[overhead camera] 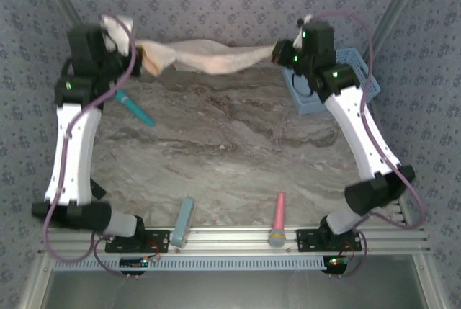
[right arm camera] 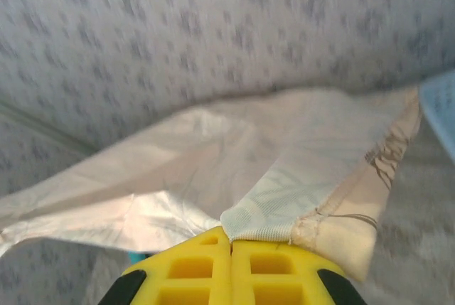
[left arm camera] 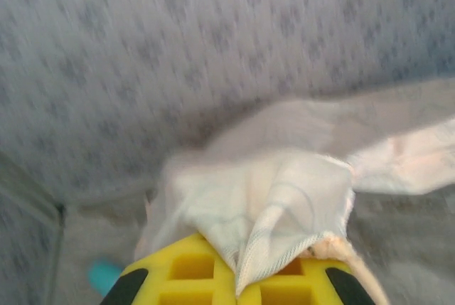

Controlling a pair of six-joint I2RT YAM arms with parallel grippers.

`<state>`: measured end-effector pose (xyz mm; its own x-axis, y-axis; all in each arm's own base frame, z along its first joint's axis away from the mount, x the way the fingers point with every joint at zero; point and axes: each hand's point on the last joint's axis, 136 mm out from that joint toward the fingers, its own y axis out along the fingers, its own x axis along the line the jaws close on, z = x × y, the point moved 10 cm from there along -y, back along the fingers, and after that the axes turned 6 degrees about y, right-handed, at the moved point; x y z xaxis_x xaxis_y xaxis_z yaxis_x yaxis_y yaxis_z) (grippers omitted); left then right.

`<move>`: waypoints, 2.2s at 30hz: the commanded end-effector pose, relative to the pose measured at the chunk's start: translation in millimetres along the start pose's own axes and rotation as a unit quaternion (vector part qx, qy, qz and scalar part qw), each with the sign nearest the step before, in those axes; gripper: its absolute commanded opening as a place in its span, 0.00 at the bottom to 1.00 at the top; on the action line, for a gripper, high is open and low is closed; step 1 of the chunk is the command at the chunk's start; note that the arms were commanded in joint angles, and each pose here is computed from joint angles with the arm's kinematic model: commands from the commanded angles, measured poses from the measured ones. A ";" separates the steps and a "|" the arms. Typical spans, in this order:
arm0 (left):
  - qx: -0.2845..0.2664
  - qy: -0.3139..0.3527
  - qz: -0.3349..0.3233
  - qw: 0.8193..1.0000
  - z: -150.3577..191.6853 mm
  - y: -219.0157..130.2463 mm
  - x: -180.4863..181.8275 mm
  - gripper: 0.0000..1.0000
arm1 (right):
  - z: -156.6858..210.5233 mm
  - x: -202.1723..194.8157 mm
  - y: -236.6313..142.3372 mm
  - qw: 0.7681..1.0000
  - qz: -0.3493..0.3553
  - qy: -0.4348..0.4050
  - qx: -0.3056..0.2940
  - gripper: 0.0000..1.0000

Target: Fold the inside-out t-shirt

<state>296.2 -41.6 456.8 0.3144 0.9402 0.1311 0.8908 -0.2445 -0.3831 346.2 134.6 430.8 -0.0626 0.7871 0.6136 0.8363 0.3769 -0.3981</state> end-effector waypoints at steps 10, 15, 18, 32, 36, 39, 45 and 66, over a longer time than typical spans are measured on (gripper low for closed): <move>0.230 -0.220 0.132 0.939 243.9 -16.8 -94.0 0.00 | 190.3 -155.5 -1.5 0.967 0.189 0.086 0.151 0.00; 0.211 -0.246 0.134 0.937 244.3 -37.5 -102.8 0.45 | 205.1 -174.0 -19.0 0.956 0.227 0.087 0.162 0.00; 0.221 -0.250 0.106 0.937 242.1 -43.3 -98.3 0.67 | 206.5 -178.0 -24.3 0.951 0.242 0.095 0.166 0.07; 0.386 -0.370 0.005 0.845 278.5 -27.6 -97.5 0.80 | 224.6 -179.2 -32.9 0.933 0.264 0.100 0.222 0.51; 0.403 -0.407 -0.048 0.818 289.8 -10.4 -83.3 0.70 | 235.8 -169.0 -15.7 0.937 0.239 0.074 0.246 0.51; 0.427 -0.400 -0.054 0.809 299.7 8.0 -82.2 0.66 | 238.3 -173.9 -6.6 0.934 0.245 0.059 0.251 0.52; 0.437 -0.372 -0.086 0.815 306.1 27.3 -75.7 0.60 | 210.1 -211.6 -2.4 0.926 0.281 0.062 0.245 0.55; 0.466 -0.293 -0.123 0.826 270.0 203.1 -34.2 0.31 | 256.4 -216.7 32.4 0.896 0.234 0.047 0.373 0.07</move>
<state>357.2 -60.0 120.1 -0.3396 0.9355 -0.0978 0.1654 -0.0429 -0.9853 258.8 87.4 115.9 0.2763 0.9141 0.2967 0.2127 0.2430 -0.9464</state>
